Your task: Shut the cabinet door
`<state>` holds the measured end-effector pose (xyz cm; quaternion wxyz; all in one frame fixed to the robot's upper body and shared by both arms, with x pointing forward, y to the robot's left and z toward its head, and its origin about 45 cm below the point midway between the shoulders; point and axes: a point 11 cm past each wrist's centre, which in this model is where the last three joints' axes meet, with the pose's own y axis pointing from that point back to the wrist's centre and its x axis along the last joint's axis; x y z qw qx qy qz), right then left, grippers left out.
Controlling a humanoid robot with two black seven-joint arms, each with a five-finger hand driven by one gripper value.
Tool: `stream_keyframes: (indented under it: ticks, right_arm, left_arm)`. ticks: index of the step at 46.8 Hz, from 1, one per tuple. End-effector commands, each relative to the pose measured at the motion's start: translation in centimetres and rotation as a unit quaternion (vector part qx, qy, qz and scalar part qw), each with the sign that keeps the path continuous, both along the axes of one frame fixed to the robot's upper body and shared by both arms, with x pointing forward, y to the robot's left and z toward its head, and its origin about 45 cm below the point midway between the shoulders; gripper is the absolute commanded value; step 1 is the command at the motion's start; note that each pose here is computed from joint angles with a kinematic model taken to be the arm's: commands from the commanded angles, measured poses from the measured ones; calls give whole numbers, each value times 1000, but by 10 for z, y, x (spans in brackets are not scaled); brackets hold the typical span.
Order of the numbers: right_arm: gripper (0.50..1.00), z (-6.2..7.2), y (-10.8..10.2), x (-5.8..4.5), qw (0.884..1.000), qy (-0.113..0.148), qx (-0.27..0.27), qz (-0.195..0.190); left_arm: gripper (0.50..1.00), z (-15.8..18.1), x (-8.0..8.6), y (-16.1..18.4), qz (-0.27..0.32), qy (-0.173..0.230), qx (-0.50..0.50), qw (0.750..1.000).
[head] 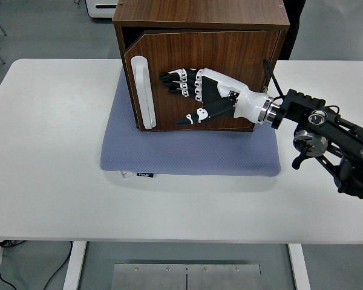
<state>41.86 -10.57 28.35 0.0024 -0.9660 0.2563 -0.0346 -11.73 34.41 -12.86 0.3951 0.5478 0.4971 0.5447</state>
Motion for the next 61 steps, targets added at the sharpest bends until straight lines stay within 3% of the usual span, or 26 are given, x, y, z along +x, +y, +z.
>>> stream_keyframes:
  ticks: [1, 18, 35, 46, 52, 61]
  right_arm:
    - [1000, -2, -3, 4, 1000, 2, 0, -13]
    - [1000, -1, -5, 11, 999, 3, 7, -36]
    - [1000, -4, 0, 9, 999, 10, 11, -33]
    - [1000, -10, -10, 4, 1000, 19, -2, -23]
    - [1000, -20, -26, -6, 999, 29, -11, -12]
    - [1000, -19, -28, -15, 999, 29, -21, 10]
  left_arm:
    - [1000, 0, 0, 0, -1, 0, 0, 1000]
    - [1000, 0, 0, 0, 0, 0, 0, 1000]
    - [1000, 0, 0, 0, 0, 0, 0, 1000]
    - [1000, 0, 0, 0, 0, 0, 0, 1000]
    - [1000, 0, 0, 0, 0, 0, 0, 1000]
    - [1000, 0, 0, 0, 0, 0, 0, 1000]
